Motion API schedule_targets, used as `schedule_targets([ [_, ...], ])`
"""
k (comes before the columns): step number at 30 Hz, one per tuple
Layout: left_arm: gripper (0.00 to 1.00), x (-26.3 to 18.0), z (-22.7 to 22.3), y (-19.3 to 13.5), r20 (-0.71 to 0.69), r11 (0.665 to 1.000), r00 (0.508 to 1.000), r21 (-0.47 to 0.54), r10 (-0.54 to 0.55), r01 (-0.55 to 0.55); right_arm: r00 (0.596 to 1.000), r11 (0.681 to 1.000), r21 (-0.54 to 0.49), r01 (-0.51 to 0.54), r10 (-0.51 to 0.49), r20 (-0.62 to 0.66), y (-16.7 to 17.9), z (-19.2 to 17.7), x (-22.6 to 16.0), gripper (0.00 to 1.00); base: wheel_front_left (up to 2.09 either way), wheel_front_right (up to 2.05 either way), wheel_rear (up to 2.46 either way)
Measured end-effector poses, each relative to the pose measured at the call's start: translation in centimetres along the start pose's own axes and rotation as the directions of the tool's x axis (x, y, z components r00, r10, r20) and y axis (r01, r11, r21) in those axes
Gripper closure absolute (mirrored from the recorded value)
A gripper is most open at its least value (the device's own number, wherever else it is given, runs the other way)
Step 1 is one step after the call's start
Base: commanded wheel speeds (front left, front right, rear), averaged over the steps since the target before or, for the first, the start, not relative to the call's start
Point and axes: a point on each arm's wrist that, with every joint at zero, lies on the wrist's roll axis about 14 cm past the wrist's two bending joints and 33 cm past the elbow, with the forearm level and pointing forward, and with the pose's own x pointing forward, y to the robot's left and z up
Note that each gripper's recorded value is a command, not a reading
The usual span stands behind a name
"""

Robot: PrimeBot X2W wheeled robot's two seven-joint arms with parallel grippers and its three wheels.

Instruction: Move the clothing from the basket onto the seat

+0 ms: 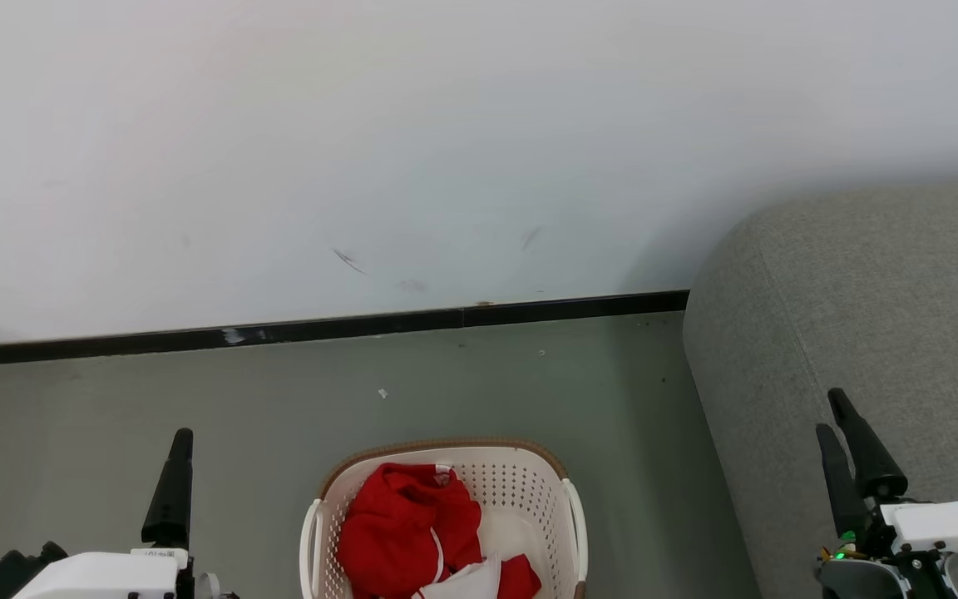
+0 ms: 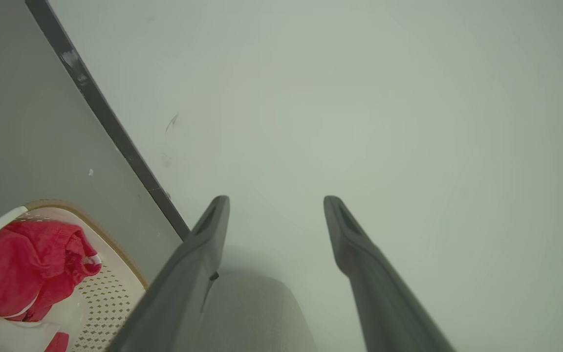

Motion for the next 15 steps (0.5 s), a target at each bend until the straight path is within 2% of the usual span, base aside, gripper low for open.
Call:
schedule_targets([
  [8, 0.0, 0.2, 0.1, -0.9, -0.008, 0.989, 0.999, 0.143, -0.036, 0.036, 0.999, 0.98, -0.194, -0.041, 0.04, -0.007, 1.0, 0.8, 0.1, 0.0, 0.0, 0.0, 0.0],
  [12, 0.0, 0.3, 0.1, -1.6, -0.025, 0.965, 0.998, 0.253, -0.061, 0.065, 0.998, 0.964, -0.258, -0.064, 0.06, -0.023, 1.5, 0.4, 0.1, 0.0, 0.0, 0.0, 0.0],
  [15, 0.0, 0.4, -0.1, -2.2, -0.041, 0.944, 0.996, 0.318, -0.082, 0.09, 0.997, 0.94, -0.332, -0.076, 0.07, -0.033, 1.7, 0.5, 0.0, 0.0, 0.0, 0.0, 0.0],
])
